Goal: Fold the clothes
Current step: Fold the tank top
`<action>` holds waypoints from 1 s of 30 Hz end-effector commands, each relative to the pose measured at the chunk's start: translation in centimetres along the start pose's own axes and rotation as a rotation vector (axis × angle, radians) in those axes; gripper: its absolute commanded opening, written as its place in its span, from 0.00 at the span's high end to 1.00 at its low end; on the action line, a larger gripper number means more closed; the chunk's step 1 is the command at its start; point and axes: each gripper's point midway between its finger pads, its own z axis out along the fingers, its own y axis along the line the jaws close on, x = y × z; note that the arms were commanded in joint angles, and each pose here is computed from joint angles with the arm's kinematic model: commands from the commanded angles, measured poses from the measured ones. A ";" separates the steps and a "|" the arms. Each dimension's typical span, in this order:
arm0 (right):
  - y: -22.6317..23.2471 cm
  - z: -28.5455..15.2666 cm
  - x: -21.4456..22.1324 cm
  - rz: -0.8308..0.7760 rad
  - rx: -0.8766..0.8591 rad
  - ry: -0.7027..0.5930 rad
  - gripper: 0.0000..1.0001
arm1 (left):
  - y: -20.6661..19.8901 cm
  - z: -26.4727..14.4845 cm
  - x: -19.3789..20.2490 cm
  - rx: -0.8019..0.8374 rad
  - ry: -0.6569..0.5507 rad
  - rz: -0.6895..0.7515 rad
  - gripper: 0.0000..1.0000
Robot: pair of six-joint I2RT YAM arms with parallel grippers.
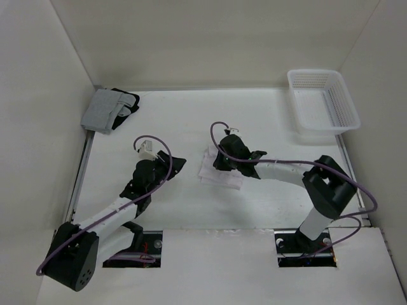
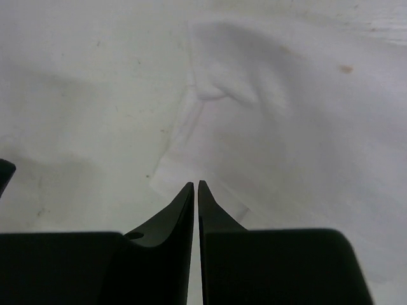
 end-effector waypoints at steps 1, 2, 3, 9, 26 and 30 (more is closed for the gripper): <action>3.3 1.5 -1.4 0.003 -0.120 -0.056 0.91 | -2.4 0.5 -0.7 0.077 -0.052 0.019 0.65; 3.4 2.1 -1.3 0.008 -0.121 -0.054 0.92 | -2.2 0.6 -0.4 0.070 -0.049 0.023 0.65; 3.3 2.7 -1.5 0.010 -0.114 -0.060 0.92 | -2.0 0.7 -0.1 0.062 -0.046 0.027 0.64; 2.8 4.1 -1.1 -0.006 -0.054 -0.081 0.65 | -1.3 0.9 1.7 0.041 -0.010 0.040 0.64; 2.8 4.6 0.5 -0.113 0.037 -0.089 0.92 | -2.5 3.1 1.5 0.050 -0.019 0.037 0.68; 3.0 2.5 1.6 -0.171 0.042 -0.076 0.93 | -3.2 3.1 1.9 0.068 -0.011 0.033 0.68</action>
